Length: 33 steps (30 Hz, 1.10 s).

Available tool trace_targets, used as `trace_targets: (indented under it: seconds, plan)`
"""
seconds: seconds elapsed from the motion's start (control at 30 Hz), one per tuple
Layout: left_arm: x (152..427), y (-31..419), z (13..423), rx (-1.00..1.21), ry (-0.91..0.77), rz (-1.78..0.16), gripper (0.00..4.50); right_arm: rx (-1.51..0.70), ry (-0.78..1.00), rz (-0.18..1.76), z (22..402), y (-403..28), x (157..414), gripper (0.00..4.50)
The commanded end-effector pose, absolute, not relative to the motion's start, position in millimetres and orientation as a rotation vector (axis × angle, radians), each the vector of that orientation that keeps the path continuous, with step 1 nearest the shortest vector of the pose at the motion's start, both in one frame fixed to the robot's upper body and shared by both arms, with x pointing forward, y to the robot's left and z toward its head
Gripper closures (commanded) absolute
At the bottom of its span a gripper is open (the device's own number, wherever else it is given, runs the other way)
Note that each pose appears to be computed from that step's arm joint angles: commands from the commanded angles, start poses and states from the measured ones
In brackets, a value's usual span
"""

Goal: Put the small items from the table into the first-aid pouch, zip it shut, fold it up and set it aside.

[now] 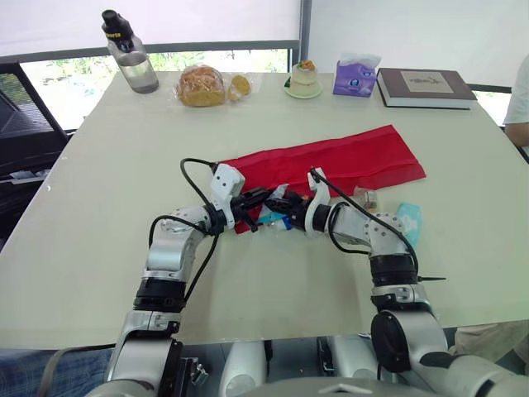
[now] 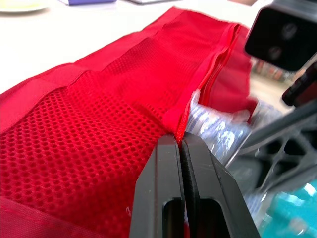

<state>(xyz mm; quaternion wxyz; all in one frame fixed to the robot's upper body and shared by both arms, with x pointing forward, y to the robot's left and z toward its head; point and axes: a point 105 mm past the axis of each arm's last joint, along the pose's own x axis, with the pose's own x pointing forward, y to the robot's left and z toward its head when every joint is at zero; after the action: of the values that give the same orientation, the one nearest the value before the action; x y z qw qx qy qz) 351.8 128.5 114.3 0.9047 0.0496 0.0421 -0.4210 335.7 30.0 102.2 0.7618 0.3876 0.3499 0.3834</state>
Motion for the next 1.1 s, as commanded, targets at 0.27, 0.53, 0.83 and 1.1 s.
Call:
trace_targets:
  seconds: [0.27,0.53,0.83,1.1]
  plan:
    - [334,102,123,0.129,0.019,-1.002,4.43,0.828,0.907,0.854,81,54,330,4.50]
    - [328,100,119,0.126,0.026,-1.002,4.43,0.828,0.906,0.770,76,53,348,4.50]
    - [326,103,106,0.156,0.067,-0.973,4.43,0.959,0.837,0.722,96,52,364,4.50]
    - [327,104,96,0.153,0.098,-0.955,4.43,1.013,0.759,0.769,117,57,366,4.50]
